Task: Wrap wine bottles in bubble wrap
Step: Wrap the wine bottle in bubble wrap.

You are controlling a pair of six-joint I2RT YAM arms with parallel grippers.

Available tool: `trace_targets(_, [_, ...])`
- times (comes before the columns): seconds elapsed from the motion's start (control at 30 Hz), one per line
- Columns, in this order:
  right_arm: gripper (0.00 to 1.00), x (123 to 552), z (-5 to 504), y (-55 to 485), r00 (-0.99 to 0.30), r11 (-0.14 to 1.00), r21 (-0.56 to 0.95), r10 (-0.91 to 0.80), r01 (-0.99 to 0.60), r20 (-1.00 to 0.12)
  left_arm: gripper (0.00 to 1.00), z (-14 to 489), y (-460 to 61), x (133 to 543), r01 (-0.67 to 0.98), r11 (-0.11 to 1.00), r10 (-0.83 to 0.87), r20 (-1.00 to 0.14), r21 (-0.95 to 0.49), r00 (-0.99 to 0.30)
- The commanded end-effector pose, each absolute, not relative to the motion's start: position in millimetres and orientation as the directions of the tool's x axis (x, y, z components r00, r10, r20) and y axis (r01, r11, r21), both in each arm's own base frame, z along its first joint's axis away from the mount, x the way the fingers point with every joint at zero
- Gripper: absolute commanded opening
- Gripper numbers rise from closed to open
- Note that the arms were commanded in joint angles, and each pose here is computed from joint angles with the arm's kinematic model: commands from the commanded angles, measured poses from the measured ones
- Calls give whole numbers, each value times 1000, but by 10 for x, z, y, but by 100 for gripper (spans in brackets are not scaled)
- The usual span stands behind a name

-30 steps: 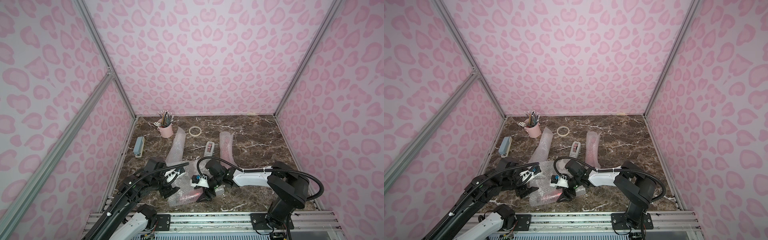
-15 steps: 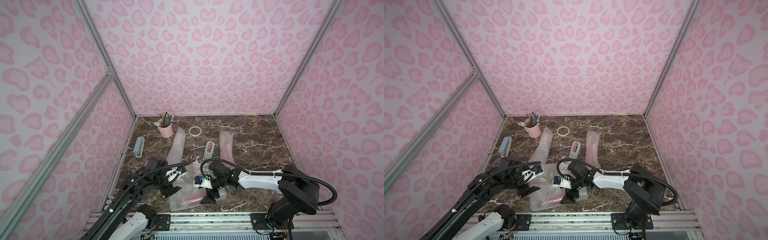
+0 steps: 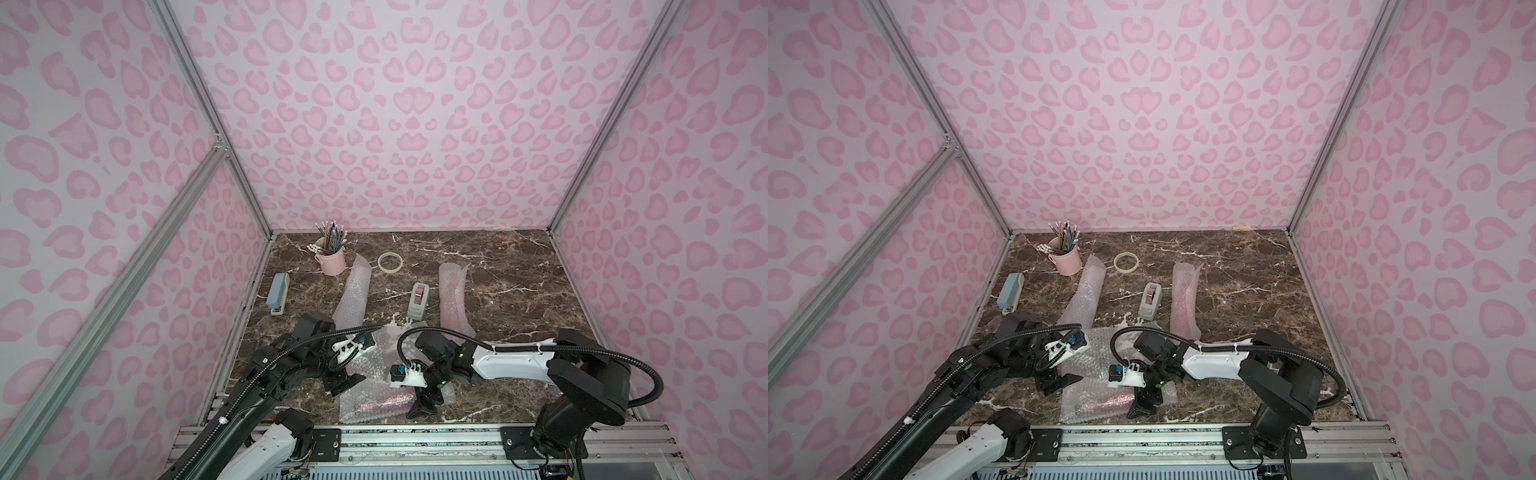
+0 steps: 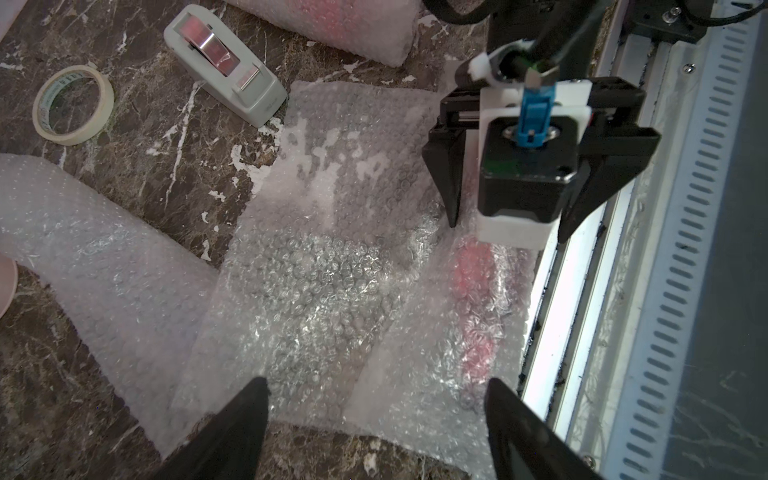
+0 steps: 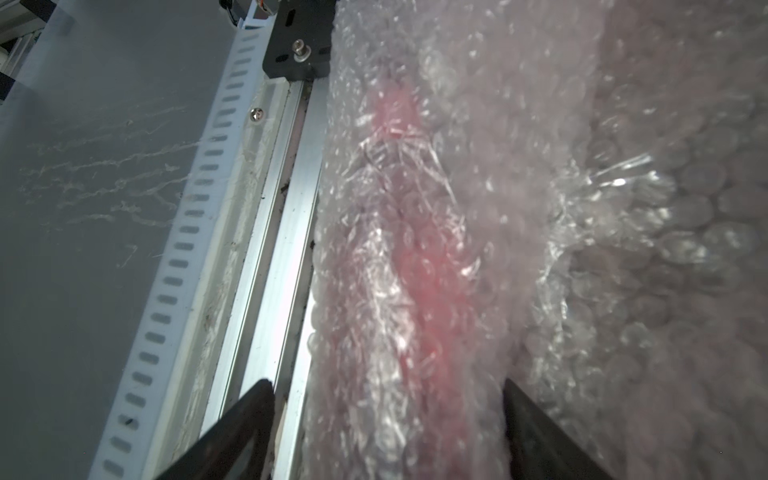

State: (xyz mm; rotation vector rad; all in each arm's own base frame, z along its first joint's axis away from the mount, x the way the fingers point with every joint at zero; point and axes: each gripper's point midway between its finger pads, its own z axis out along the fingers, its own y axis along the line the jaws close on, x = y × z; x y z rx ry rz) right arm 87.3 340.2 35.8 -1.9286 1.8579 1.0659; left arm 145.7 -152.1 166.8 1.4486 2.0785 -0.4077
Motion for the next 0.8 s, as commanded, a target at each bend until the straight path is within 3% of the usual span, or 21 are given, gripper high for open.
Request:
trace_targets(0.0, [80, 834, 242, 3368, -103, -129, 319, -779, -939, -618, 82, 1728, -1633, 1415, 948, 314, 740, -639, 49, -211])
trace_targets(0.17, [71, 800, 209, 3355, -128, -123, 344, -772, -931, -622, 81, 1564, -1684, 1314, 974, 216, 785, -605, 72, -129])
trace_targets(0.4, [53, 839, 101, 3335, -195, -73, 398, -781, -915, -593, 81, 1313, -1614, 1313, 964, 130, 855, -518, 231, 9])
trace_targets(0.77, [49, 1002, 161, 3371, -416, 48, 587, -752, -808, -511, 84, 1113, -1691, 1207, 919, -87, 900, -365, 384, 237])
